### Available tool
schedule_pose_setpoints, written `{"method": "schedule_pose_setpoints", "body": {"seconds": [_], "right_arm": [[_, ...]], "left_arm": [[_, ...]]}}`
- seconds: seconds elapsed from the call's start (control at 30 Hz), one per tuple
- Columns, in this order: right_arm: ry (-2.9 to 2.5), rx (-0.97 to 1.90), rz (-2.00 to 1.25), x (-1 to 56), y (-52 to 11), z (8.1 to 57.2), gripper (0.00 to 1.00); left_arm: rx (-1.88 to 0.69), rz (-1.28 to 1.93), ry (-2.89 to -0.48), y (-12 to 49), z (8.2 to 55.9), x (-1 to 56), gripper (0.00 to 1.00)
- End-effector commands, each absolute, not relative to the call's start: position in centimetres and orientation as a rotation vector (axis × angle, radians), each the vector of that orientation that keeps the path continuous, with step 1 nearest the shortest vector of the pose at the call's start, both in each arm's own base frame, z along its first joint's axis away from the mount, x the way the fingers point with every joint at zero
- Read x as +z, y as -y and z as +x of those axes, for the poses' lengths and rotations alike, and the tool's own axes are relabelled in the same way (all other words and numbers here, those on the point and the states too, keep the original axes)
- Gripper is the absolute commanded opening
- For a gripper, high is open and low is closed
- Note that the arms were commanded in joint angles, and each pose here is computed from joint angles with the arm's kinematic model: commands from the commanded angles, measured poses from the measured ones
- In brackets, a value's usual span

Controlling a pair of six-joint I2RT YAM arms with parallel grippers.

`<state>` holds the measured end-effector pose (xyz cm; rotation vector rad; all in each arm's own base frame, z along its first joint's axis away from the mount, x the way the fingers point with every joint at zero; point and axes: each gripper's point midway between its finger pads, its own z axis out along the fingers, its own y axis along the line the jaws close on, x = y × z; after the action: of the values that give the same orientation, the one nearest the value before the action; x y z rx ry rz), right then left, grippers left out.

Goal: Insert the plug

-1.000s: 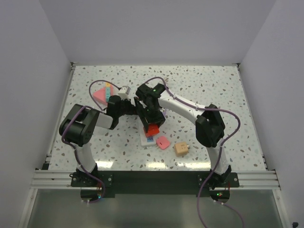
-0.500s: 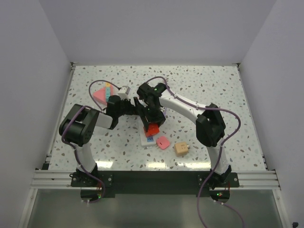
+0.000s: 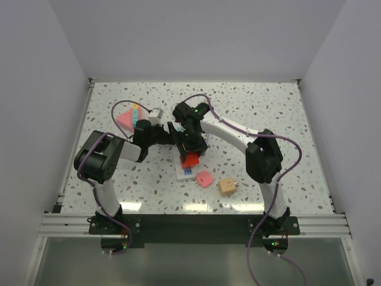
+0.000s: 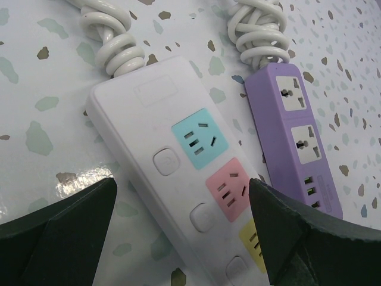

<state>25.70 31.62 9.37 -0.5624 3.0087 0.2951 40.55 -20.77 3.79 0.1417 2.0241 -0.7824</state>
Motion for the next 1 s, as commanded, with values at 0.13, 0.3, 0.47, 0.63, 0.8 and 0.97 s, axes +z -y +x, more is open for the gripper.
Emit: {"method": "schedule_pose_setpoints", "body": {"seconds": [0.13,0.3,0.47,0.63,0.8,0.97], "right_arm": [[-2.912,0.16,-0.531,6.6,-31.3,29.5,0.0],[-2.894,0.182,-0.538,7.0,-31.2,29.2,0.11],[-2.858,0.219,-0.524,7.8,-31.1,29.2,0.19],[-2.831,0.23,-0.52,7.8,-31.1,29.3,0.25],[-2.791,0.246,-0.516,8.1,-31.1,29.6,0.37],[-2.778,0.24,-0.525,8.1,-31.0,29.8,0.41]], "left_arm": [[-0.768,0.144,-2.118,19.9,39.0,1.2,0.98],[-0.767,0.142,-2.121,19.9,39.0,1.0,0.98],[-0.767,0.137,-2.127,19.8,39.1,0.7,0.98],[-0.77,0.134,-2.126,19.7,39.1,0.8,0.98],[-0.772,0.134,-2.127,19.7,39.1,0.7,0.98],[-0.771,0.133,-2.126,19.6,39.1,0.7,0.98]]}}
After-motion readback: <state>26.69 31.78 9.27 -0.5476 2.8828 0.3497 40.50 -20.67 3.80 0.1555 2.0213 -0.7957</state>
